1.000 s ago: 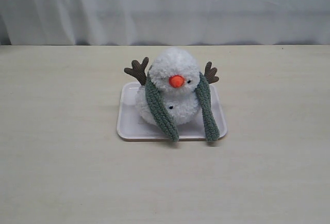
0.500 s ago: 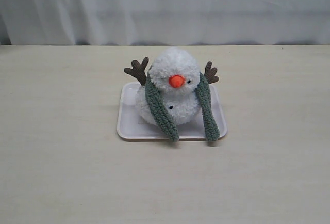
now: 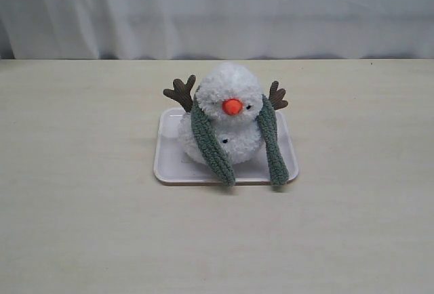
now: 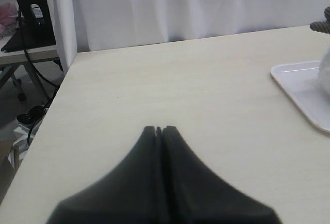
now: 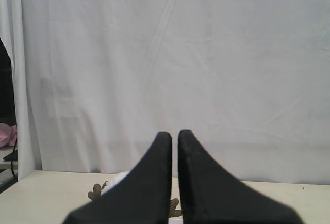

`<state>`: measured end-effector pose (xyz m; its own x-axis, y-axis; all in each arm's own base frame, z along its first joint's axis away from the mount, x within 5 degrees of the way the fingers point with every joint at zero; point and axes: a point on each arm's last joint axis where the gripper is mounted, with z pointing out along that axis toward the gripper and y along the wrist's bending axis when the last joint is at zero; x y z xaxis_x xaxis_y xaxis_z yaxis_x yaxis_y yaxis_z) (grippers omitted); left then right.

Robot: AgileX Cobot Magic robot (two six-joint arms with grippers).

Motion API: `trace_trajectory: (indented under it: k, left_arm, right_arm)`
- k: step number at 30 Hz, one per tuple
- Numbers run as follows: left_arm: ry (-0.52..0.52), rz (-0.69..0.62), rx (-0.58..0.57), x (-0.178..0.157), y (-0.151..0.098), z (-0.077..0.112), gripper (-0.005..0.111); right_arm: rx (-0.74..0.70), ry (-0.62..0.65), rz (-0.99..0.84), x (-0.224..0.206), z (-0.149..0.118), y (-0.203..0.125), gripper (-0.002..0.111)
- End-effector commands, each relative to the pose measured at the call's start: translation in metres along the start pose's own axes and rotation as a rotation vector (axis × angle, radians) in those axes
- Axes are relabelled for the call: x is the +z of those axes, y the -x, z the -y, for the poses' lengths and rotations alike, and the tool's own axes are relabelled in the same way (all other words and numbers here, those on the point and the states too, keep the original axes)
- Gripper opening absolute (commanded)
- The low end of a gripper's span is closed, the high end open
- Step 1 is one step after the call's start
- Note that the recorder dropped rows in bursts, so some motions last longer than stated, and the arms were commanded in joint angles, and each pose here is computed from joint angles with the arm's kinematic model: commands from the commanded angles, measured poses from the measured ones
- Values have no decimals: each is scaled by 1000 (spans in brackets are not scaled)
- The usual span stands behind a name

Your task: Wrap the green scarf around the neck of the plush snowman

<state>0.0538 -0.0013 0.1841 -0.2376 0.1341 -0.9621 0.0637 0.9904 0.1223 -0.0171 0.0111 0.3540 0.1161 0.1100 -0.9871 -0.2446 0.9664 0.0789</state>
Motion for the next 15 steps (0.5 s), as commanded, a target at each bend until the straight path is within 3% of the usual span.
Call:
trace_trajectory:
  k: [1,15]
  left_arm:
    - [1,9,-3,0,0,0,0]
    - [1,9,-3,0,0,0,0]
  right_arm:
    - [0,-5,-1,0,0,-1,4]
    - [-138,-107,-5,17,14,-27,4]
